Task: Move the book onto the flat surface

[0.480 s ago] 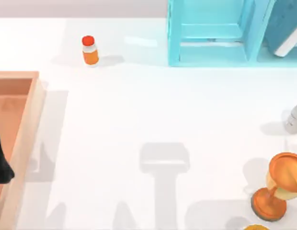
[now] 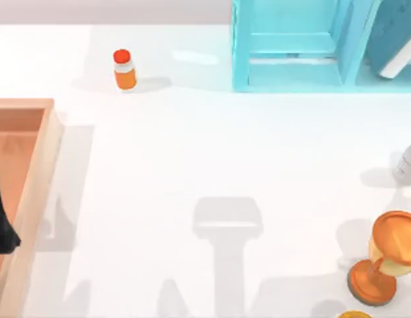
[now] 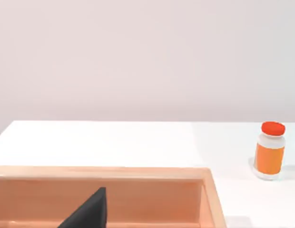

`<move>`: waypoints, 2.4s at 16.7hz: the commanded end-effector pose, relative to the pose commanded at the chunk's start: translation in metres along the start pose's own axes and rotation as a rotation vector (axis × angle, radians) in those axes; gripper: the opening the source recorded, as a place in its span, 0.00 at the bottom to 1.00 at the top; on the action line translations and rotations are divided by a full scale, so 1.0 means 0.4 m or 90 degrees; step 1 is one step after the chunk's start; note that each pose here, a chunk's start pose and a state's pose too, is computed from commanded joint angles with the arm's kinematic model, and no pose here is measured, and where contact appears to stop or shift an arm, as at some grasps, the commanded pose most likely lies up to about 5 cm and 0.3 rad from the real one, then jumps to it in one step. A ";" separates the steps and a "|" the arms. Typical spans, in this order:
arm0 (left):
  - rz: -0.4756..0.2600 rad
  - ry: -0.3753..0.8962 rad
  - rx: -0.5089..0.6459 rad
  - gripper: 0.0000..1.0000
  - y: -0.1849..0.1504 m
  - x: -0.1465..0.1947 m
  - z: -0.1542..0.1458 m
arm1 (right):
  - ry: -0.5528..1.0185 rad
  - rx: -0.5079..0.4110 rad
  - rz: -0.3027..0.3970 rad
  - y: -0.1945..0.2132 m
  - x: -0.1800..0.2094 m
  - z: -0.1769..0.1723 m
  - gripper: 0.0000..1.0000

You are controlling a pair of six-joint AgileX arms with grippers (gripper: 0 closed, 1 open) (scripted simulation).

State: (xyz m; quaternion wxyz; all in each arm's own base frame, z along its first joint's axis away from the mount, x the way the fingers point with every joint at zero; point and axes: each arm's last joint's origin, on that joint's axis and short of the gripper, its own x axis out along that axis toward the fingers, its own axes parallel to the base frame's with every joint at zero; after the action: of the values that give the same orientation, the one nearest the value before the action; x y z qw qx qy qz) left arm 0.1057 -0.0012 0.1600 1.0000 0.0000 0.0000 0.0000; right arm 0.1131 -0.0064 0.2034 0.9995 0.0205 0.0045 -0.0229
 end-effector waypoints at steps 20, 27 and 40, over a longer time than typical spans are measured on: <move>0.000 0.000 0.000 1.00 0.000 0.000 0.000 | 0.242 0.200 0.091 -0.077 0.687 -0.069 1.00; 0.000 0.000 0.000 1.00 0.000 0.000 0.000 | 0.269 0.213 0.085 -0.095 0.708 -0.123 1.00; 0.000 0.000 0.000 1.00 0.000 0.000 0.000 | 0.268 0.213 0.085 -0.050 0.918 -0.207 1.00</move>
State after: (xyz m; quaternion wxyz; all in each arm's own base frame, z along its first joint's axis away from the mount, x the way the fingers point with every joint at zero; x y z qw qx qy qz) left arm 0.1057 -0.0012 0.1600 1.0000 0.0000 0.0000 0.0000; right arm 0.4785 -0.0398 0.1161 0.9585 0.1897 0.2073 0.0473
